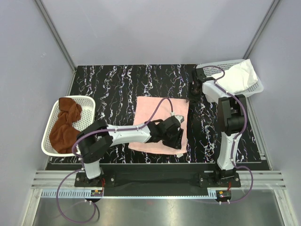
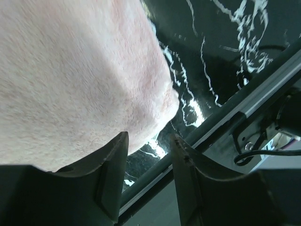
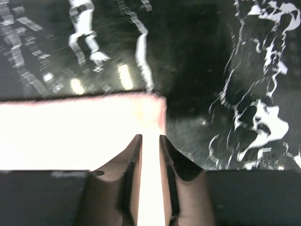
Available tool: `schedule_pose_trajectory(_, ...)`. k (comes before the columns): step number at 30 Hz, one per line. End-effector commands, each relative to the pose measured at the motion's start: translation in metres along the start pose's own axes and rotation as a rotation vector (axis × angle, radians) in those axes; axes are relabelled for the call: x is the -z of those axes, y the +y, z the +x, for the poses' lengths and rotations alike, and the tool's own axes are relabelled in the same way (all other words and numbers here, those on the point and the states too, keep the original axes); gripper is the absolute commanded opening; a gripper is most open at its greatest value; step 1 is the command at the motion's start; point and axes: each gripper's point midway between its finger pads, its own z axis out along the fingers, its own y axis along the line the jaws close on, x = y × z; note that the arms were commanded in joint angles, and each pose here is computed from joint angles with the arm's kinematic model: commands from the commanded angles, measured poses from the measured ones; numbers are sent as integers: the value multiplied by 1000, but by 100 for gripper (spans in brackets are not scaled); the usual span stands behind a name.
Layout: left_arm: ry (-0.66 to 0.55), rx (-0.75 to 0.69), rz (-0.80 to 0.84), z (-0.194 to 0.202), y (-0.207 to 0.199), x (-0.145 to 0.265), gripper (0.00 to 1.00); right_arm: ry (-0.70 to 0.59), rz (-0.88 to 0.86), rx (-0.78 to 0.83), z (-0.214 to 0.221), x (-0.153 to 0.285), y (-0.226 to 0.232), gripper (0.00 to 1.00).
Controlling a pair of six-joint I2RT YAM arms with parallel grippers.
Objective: Fold and stack the towels
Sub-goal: Fold the towel
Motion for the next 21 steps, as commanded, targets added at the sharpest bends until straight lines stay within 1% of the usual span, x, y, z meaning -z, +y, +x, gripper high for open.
schedule_pose_trajectory(1, -108, -33, -13, -51, 5, 32, 47, -66, -117, 33, -29, 51, 26, 31)
schedule_pose_trajectory(2, -114, -36, -21, -61, 12, 37, 47, -66, -152, 55, -31, 53, 32, 33)
schedule_pose_trajectory(3, -132, -15, -24, -82, 29, 46, 47, -72, -168, 110, -33, 54, 34, 39)
schedule_pose_trajectory(4, -145, -70, -30, -94, 42, 52, 47, -63, -193, 150, -31, 54, 37, 40)
schedule_pose_trajectory(5, -157, -95, -46, -105, 56, 56, 48, -72, -203, 185, -34, 55, 38, 42)
schedule_pose_trajectory(6, -175, -64, -124, -127, 90, 66, 49, -82, -212, 247, -35, 55, 37, 45)
schedule_pose_trajectory(7, -169, -112, -156, -137, 110, 71, 49, -84, -223, 275, -35, 55, 37, 47)
schedule_pose_trajectory(8, -173, -114, -176, -147, 126, 76, 49, -88, -226, 291, -37, 53, 36, 47)
schedule_pose_trajectory(9, -170, -74, -203, -159, 157, 86, 49, -94, -225, 299, -41, 51, 30, 47)
schedule_pose_trajectory(10, -173, -90, -204, -175, 171, 87, 49, -80, -259, 305, -40, 48, 32, 48)
schedule_pose_trajectory(11, -170, -77, -200, -183, 183, 90, 48, -78, -280, 311, -43, 49, 33, 48)
schedule_pose_trajectory(12, -155, -47, -186, -189, 206, 97, 46, -66, -295, 343, -42, 44, 31, 48)
schedule_pose_trajectory(13, -169, -50, -170, -207, 215, 96, 44, -56, -333, 359, -40, 44, 36, 49)
schedule_pose_trajectory(14, -162, -20, -177, -212, 237, 99, 42, -50, -349, 391, -42, 44, 36, 49)
schedule_pose_trajectory(15, -164, -39, -172, -219, 244, 100, 41, -43, -364, 417, -42, 41, 31, 50)
schedule_pose_trajectory(16, -187, -54, -172, -233, 249, 105, 41, -38, -419, 434, -42, 45, 37, 52)
schedule_pose_trajectory(17, -178, -49, -182, -235, 266, 96, 41, -37, -447, 449, -41, 46, 37, 52)
schedule_pose_trajectory(18, -176, -72, -186, -239, 272, 93, 41, -48, -470, 470, -43, 50, 38, 53)
schedule_pose_trajectory(20, -150, -69, -188, -243, 284, 82, 46, -57, -513, 464, -50, 55, 36, 53)
schedule_pose_trajectory(21, -127, -106, -213, -242, 293, 78, 47, -38, -522, 471, -49, 49, 34, 52)
